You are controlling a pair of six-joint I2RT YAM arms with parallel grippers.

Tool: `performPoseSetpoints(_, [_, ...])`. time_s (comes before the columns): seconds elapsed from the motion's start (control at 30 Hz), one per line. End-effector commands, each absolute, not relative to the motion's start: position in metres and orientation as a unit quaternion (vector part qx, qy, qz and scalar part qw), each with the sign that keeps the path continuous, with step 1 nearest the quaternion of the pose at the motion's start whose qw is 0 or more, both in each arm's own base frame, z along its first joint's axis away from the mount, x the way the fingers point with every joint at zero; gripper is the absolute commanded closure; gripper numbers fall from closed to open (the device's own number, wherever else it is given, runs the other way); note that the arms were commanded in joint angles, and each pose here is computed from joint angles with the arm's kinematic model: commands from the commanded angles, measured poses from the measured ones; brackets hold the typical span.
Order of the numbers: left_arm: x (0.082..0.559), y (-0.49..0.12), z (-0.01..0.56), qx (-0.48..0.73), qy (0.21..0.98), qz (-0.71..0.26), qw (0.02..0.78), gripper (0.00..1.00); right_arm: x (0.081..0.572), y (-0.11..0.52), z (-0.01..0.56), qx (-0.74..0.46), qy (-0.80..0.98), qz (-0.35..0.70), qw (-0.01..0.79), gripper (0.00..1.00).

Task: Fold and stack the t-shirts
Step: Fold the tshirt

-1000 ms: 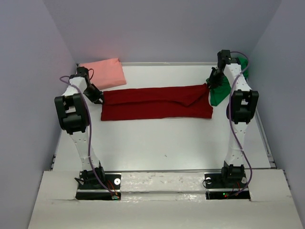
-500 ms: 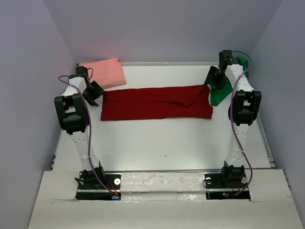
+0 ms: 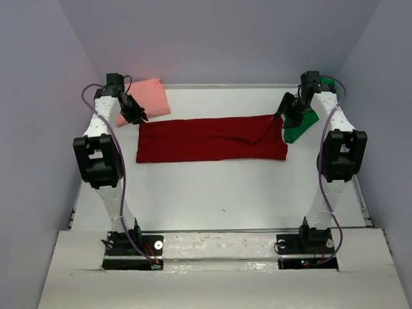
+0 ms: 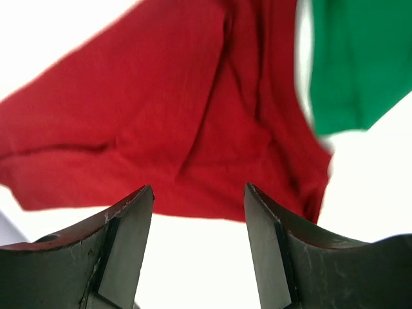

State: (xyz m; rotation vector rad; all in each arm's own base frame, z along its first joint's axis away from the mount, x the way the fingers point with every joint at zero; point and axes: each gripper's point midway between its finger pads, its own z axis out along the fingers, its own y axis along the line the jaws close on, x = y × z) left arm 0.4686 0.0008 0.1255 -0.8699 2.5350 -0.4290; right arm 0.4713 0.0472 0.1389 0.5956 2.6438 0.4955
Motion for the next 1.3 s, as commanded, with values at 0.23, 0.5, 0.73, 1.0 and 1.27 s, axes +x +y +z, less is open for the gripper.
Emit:
performPoseSetpoints(0.23, [0.44,-0.181,0.175,-0.138,0.923,-0.297,0.203,1.0,0.424,0.108,0.149,0.21,0.918,0.299,0.151,0.38])
performPoseSetpoints(0.5, [0.432,-0.251,0.161,-0.06,0.926,-0.331,0.173,1.0,0.422,0.135,0.135,0.205,0.916,0.314,0.14,0.38])
performPoseSetpoints(0.73, [0.418,-0.276,0.133,-0.02,0.933,-0.332,0.14,1.0,0.421,0.15,0.116,0.204,0.918,0.312,0.139,0.4])
performPoseSetpoints(1.0, [0.41,-0.285,0.094,-0.012,0.942,-0.318,0.11,1.0,0.421,0.154,0.091,0.21,0.922,0.297,0.133,0.42])
performPoseSetpoints(1.27, [0.403,-0.297,0.072,0.0,0.944,-0.317,0.086,1.0,0.424,0.155,0.072,0.213,0.926,0.283,0.129,0.42])
